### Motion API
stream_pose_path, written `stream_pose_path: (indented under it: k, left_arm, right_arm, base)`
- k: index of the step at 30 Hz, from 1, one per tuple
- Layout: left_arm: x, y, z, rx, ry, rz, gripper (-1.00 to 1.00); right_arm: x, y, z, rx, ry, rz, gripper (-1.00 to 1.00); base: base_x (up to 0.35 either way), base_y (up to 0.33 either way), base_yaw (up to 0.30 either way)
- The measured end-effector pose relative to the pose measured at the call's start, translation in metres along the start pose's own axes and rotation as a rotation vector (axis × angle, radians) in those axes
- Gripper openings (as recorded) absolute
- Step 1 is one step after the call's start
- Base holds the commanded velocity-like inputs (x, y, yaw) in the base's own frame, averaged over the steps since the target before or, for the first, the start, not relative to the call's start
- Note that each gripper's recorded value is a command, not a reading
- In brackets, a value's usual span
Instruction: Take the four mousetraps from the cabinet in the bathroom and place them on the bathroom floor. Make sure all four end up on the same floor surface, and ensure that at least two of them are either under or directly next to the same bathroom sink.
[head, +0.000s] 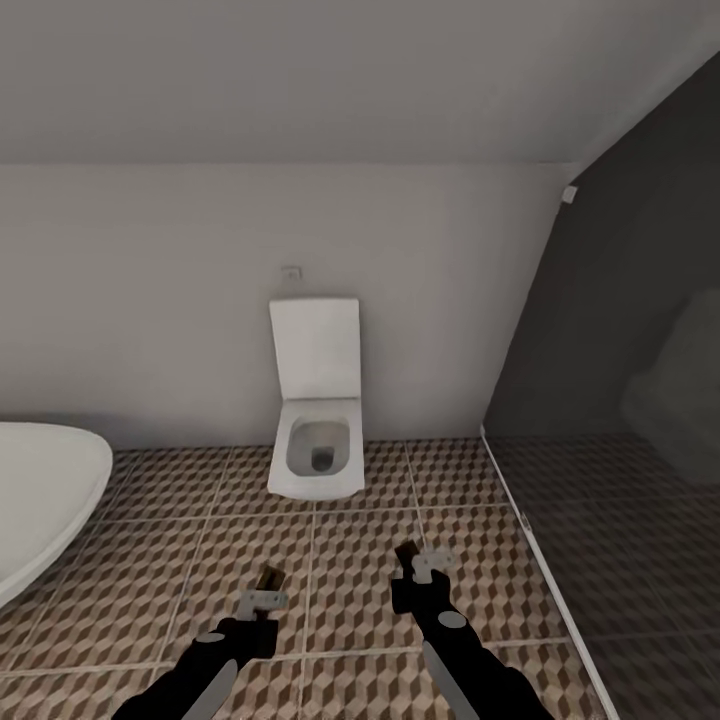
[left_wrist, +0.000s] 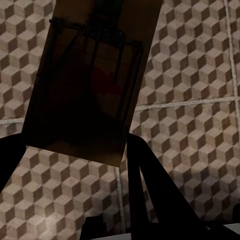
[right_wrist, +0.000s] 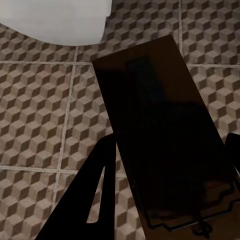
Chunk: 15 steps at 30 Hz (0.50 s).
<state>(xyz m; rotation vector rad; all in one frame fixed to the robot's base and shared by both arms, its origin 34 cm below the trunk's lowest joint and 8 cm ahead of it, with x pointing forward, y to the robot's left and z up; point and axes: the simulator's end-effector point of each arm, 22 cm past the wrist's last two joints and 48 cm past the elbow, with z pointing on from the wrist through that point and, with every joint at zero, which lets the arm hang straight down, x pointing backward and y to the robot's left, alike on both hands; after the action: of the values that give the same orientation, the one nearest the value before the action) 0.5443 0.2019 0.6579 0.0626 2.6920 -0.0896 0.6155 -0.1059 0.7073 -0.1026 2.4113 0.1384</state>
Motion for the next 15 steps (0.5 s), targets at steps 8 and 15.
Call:
stream_pose_path:
  k: [8, 15]
  left_arm:
    - [0.008, 0.001, 0.013, 0.0, 0.012, -0.002, -1.0]
    - [0.016, 0.002, 0.024, 0.0, 0.023, -0.003, -1.0]
  right_arm:
    - [0.011, -0.001, 0.011, -0.001, 0.012, 0.002, -1.0]
    - [0.022, -0.001, 0.02, -0.002, 0.023, 0.004, -1.0]
  base:
    - [0.0, 0.0, 0.0]
    - [0.0, 0.0, 0.0]
